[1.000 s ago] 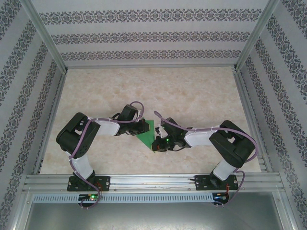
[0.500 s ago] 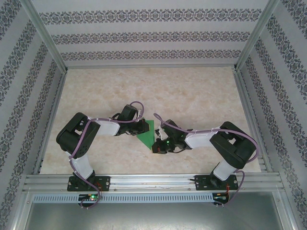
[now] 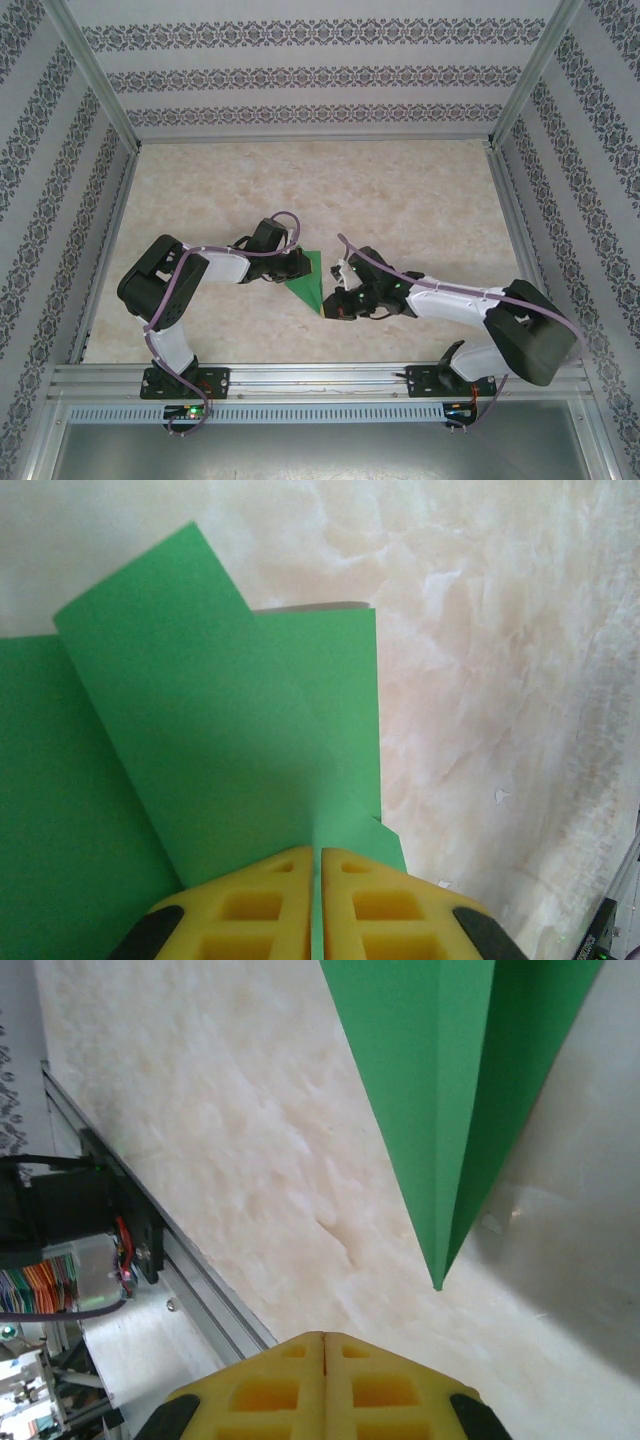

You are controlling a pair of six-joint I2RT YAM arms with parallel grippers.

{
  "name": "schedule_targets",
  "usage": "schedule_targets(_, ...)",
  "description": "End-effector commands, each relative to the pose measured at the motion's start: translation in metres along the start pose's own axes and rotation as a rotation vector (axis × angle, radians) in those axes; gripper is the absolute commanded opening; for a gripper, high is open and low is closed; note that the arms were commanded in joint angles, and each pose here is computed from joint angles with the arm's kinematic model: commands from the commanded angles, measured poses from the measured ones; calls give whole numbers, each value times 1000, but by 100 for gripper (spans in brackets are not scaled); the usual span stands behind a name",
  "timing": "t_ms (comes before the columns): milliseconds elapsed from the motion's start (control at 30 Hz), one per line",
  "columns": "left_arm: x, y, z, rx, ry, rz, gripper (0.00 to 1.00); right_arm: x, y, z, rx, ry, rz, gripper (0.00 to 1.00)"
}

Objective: Fold a paper plane with a square sheet of paper (fold left side to right side)
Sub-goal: Fourth fold the wing at the center of the table.

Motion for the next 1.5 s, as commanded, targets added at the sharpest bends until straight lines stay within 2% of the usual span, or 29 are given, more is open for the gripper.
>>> schedule_targets(0,-4,-12,35,78,173,19,11,5,15,1,42,-29,-51,0)
schedule_targets(200,-4,-12,33,72,174,23,11,-15,49,3,75,-40,-89,0)
schedule_targets(400,-4,-12,32,72,177,25,11,-32,62,-7,65,-81,-84,0)
schedule_targets(733,-4,-12,31,69,179,24,11,-43,55,-27,28,-178,-32,0)
schedule_targets(1267,-3,-11,30,67,179,20,11,-47,42,-40,-3,-227,37,0)
schedule_targets(1467,0,-10,24,58,162,11,14,-48,35,-48,-14,-267,71,0)
Point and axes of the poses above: each hand's point on the last joint's axis, 136 mm out from that joint toward the fingers, its own x axis back along the fingers, its own z axis along the line the jaws close on, y = z × x, the point moved 9 cm from there along x, back along the fingers, and after that the axes turned 12 degrees about x, right-handed, at the moved point
